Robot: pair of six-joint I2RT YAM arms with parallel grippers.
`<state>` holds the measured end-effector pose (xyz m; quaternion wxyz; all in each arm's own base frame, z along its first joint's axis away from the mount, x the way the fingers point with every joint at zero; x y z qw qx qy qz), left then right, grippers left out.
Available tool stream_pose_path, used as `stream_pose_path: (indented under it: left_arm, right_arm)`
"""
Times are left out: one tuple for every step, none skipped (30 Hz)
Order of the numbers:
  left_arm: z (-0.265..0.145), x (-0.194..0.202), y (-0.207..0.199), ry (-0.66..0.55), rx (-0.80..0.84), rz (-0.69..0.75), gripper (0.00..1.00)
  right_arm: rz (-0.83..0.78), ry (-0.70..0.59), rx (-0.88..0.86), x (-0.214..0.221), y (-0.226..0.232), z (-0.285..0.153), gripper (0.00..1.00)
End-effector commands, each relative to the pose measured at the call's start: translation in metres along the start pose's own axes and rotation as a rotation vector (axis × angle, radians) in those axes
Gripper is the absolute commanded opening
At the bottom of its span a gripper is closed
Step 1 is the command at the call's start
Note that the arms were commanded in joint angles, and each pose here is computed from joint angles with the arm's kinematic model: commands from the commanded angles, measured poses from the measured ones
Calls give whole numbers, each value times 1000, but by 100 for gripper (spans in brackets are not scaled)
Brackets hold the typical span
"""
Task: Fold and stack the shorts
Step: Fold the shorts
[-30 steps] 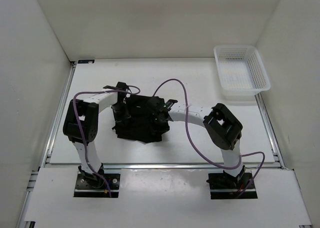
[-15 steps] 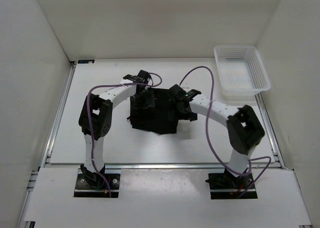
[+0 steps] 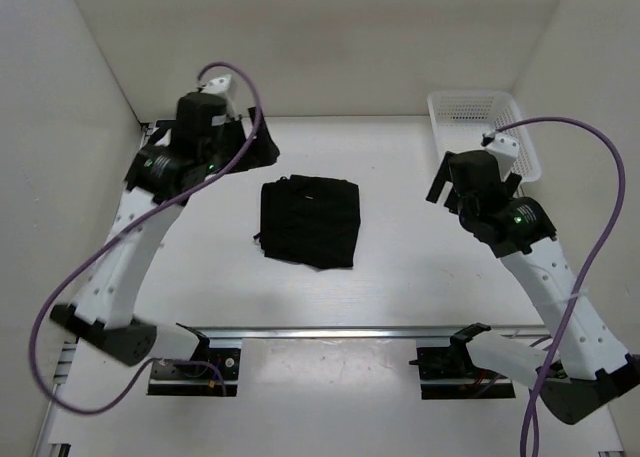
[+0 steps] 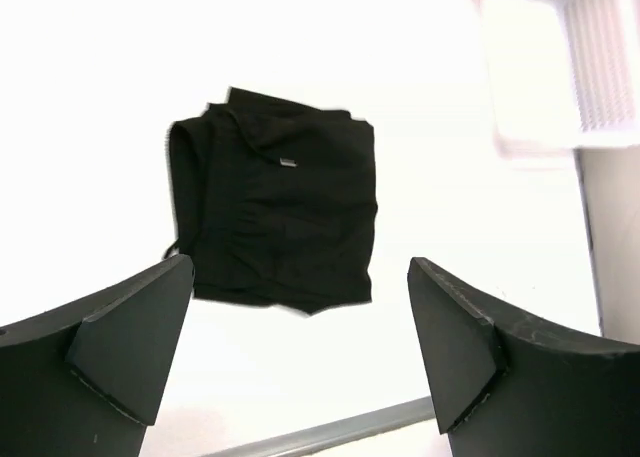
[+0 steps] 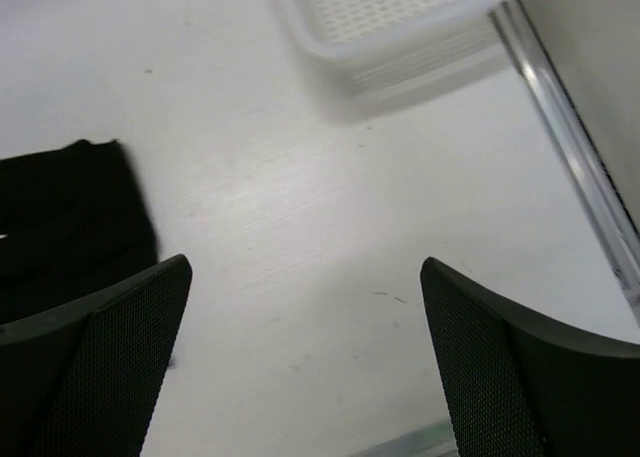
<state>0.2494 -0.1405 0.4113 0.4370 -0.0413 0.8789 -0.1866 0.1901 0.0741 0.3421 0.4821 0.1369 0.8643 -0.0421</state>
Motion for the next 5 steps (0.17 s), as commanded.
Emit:
stream_pose_path:
  left_arm:
    - [-9,21,24,-9,-130,-12,99]
    - [-24,22,30,-53,-126,-34,99]
    - [-29,24,34,-70,-126,-42,99]
    - [-29,34,38,-53,-136,-63,99]
    - [-44,35,41,-97,-121,-70,99]
  right_arm:
    - [-89,60,152,21,-24,3,100]
    - [-71,58,161,24,-29,2,100]
    - [-71,57,161,27,-31,1,100]
    - [-68,64,166,29,-31,3,100]
    - [-64,60,163,31,-33,1,100]
Point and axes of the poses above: each gripper's point midway between its finger pads, its own z axis out along the fingers, its own y axis along the line the jaws close on, x = y × z, the point moved 10 cm from there along -z, back along the fingers, and after that the axes turned 2 degrees about -z, right-handed, at the moved point
